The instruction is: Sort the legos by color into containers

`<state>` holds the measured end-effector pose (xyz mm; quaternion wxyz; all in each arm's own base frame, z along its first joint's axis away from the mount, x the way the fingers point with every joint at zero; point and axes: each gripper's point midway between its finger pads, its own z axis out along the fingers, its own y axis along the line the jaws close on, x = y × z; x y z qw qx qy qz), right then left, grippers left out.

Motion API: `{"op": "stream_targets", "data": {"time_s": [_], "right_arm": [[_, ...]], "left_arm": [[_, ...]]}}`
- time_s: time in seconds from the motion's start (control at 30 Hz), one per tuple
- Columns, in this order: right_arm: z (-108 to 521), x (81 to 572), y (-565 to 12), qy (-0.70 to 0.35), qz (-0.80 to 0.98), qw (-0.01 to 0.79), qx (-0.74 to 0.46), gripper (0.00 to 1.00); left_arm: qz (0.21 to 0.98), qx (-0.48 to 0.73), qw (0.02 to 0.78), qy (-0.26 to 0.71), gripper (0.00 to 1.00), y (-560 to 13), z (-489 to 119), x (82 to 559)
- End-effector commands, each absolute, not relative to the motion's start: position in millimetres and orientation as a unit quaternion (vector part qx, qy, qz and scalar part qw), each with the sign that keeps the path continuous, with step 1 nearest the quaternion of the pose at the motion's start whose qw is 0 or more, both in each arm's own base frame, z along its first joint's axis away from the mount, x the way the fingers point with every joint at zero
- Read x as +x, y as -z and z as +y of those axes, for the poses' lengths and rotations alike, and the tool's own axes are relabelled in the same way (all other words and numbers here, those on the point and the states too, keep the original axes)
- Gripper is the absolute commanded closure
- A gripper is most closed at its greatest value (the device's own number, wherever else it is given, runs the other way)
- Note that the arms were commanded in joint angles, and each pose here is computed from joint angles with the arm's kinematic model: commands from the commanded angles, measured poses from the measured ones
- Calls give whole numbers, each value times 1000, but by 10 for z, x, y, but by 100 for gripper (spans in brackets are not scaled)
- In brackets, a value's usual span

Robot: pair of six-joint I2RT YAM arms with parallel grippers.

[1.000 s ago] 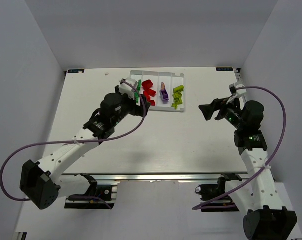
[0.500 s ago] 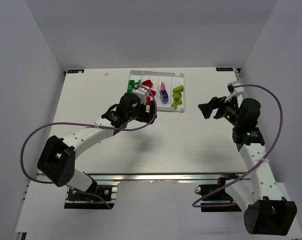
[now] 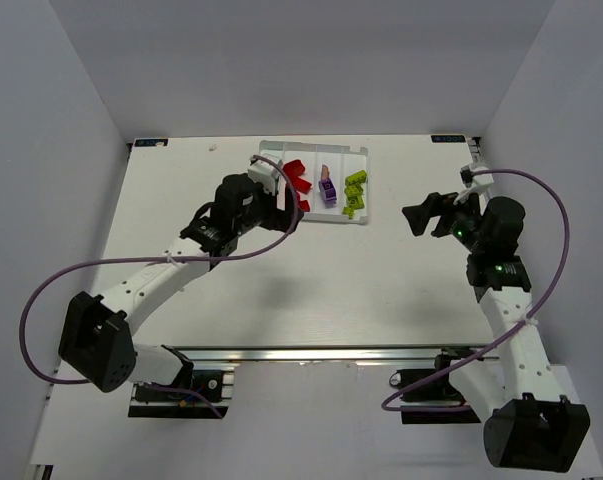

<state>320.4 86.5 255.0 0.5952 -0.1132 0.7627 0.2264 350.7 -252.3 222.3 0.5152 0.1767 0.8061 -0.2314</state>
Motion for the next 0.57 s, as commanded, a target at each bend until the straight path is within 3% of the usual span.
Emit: {"op": "stream_targets", "data": {"time_s": [0.0,0.3,0.53], "right_arm": [[772,3160,-2949,-212,722,651,-102,11],[932,3072,-2857,-271,726,623,-110,11],[901,3054,-2857,-248,716,639,-131,10]], "left_arm": [[784,176,533,265,2,-2516,-2525,3509],[764,175,566,255,2,-2689,-2377,3473],[767,176,569,239,2,-2619,-2316,3517]]}}
